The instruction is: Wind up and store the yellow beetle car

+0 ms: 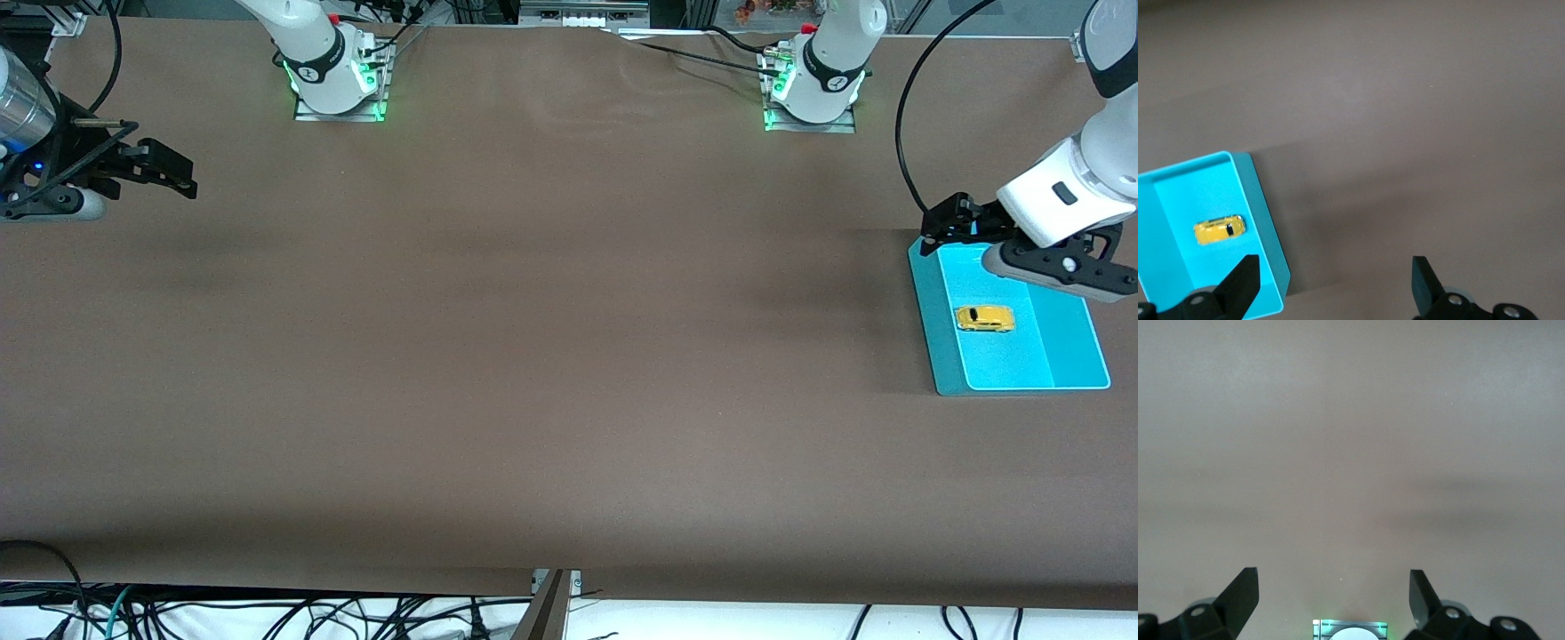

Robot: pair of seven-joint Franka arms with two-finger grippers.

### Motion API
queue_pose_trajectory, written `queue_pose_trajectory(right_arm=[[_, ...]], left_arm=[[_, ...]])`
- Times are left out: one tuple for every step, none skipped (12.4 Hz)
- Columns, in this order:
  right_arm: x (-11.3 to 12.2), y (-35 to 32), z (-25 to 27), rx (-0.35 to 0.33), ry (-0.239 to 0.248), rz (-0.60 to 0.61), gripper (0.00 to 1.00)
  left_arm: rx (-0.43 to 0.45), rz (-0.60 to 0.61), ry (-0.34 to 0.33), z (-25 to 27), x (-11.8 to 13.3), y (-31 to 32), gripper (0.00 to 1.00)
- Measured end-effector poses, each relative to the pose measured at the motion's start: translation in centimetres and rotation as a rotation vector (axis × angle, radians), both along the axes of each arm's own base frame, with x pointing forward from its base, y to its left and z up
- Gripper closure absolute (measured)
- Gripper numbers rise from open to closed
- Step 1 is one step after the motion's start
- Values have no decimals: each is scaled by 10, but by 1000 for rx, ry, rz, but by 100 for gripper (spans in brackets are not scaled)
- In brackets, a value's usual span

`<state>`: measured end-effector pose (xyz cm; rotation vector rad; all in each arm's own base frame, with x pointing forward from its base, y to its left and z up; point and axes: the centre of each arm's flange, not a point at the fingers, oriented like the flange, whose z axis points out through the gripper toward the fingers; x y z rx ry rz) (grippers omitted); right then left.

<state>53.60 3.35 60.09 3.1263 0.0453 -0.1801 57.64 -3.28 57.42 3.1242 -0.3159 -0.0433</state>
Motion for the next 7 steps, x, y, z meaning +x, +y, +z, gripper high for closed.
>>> queue_pose_trajectory(right_arm=[[0,0,0,0,0,0,0],[0,0,0,0,0,0,0],[0,0,0,0,0,0,0],[0,0,0,0,0,0,0],[0,0,0,0,0,0,0],[0,0,0,0,0,0,0],[0,0,0,0,0,0,0]], left_arm=[[2,37,-5,1,-5,5,0],[3,63,-9,3,-9,8,0],[4,77,-12,4,-12,8,0],[5,85,-13,5,-13,8,0],[5,88,-12,4,-14,7,0],[5,88,-11,3,-14,6,0],[5,88,-10,3,-14,4,0]])
